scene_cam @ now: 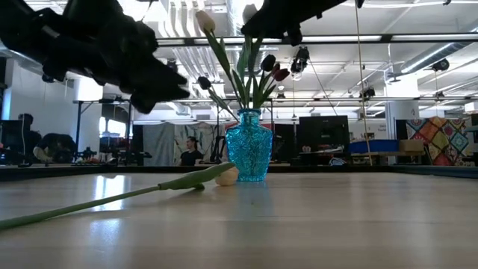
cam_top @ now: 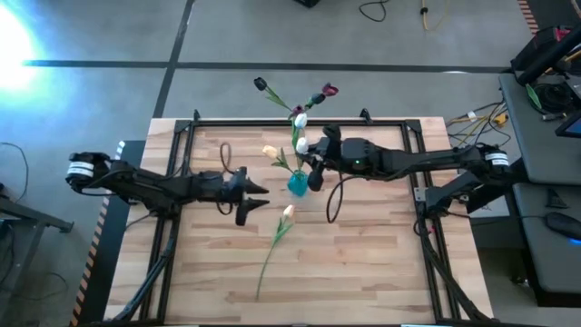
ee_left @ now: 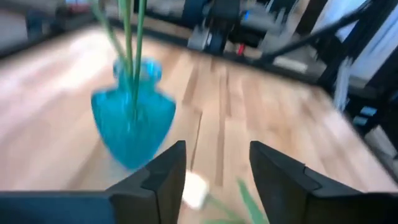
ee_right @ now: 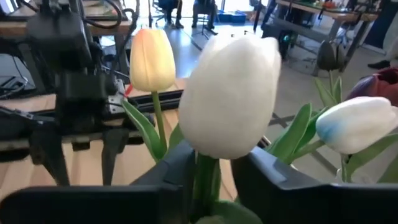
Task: Sort flowers into vase by color
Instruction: Put the white tulip into the blue vase
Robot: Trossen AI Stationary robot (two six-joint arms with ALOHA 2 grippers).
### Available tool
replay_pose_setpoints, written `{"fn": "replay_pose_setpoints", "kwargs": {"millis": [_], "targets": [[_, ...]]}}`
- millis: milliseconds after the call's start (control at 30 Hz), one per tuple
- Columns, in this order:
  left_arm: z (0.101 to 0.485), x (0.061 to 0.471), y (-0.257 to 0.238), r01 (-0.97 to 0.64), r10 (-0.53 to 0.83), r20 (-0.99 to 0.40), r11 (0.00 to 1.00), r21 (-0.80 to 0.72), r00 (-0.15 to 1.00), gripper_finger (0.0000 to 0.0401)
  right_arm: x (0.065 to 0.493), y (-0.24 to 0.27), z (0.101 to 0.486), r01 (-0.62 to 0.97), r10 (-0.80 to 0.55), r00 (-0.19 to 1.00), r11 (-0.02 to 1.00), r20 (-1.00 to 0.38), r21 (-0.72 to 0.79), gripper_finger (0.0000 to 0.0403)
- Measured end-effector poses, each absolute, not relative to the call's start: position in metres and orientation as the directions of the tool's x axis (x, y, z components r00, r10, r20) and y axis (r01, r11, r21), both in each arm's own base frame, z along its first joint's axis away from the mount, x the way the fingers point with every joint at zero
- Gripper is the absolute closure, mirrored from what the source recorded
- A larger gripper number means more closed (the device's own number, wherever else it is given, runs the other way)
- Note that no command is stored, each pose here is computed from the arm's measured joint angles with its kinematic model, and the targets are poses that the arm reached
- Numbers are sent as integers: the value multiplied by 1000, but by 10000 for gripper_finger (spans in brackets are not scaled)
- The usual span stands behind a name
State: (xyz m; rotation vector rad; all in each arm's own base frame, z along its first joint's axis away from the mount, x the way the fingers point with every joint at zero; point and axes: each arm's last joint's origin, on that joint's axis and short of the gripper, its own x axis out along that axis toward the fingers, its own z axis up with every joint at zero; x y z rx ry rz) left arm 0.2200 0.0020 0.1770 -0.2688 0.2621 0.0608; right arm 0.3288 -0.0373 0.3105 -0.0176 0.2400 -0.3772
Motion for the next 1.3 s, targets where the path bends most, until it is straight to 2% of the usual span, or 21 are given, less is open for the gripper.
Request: {"fn": "replay_pose_setpoints", "kwargs": {"millis": [200, 400, 567, 767, 933, 1133, 1300], "targets": [[168, 240, -8, -113, -15, -416, 953, -282, 909, 273, 324, -36, 323, 360, -364, 900, 931, -239, -64, 252], [151, 266, -19, -139, -43, -508, 939, -314, 860, 281, 314, -35, 336, 357, -364, 903, 931, -229, -73, 219], [134, 280, -23, -208, -47, -610, 917, -340, 791, 265, 311, -35, 336, 359, -364, 899, 931, -244, -65, 208], [127, 289, -30, -214, -64, -630, 910, -356, 774, 224, 323, -37, 317, 367, -364, 880, 929, -307, -48, 198], [130, 289, -32, -226, -68, -625, 897, -379, 778, 197, 332, -38, 307, 381, -362, 854, 924, -374, -27, 174], [127, 287, -30, -298, -35, -653, 870, -392, 757, 194, 338, -42, 307, 408, -365, 789, 913, -494, -23, 141], [127, 287, -30, -312, -28, -658, 865, -394, 753, 200, 341, -42, 319, 404, -363, 763, 914, -535, -44, 126]]}}
